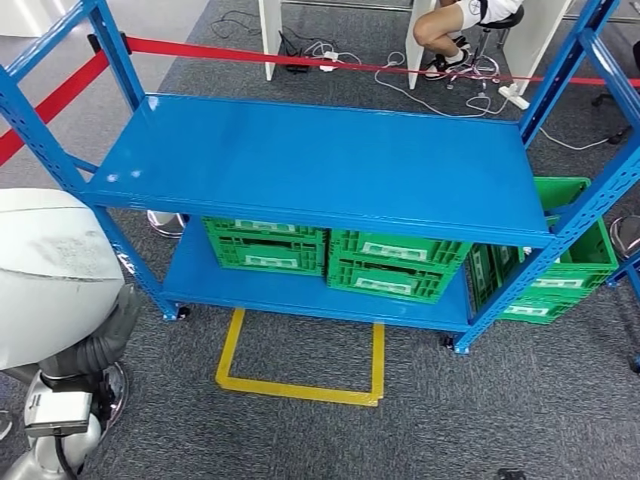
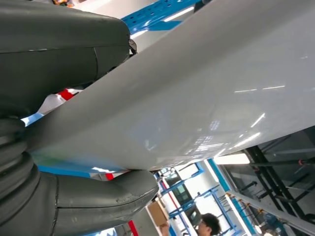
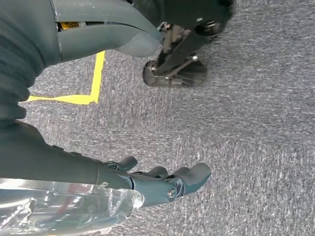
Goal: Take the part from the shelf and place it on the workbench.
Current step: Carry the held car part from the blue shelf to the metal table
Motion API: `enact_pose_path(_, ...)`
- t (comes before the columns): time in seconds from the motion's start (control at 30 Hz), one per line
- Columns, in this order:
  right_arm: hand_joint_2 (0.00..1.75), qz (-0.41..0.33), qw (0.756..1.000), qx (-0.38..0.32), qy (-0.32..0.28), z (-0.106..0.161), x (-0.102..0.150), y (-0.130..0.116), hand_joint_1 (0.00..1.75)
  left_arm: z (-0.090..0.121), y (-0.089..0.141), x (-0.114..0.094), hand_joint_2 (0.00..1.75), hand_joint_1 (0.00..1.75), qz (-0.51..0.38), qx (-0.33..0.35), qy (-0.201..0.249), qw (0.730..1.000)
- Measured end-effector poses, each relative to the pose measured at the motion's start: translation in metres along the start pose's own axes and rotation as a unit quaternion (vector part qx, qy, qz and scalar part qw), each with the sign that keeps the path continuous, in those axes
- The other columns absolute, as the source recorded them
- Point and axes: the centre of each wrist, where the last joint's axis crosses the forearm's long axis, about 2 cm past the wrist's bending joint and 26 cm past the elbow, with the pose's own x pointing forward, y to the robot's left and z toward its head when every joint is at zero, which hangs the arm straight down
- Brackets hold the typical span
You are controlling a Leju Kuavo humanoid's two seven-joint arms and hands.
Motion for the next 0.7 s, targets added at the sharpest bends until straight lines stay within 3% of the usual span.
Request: enact_pose_path(0.7, 1.75, 0.028, 0.999, -0.010, -0.023, 0.0007, 0.0046, 0.0013, 0.00, 0.0003, 0.0020, -0.0005, 1.75, 1.75, -0.009, 0.008, 0.001, 1.000)
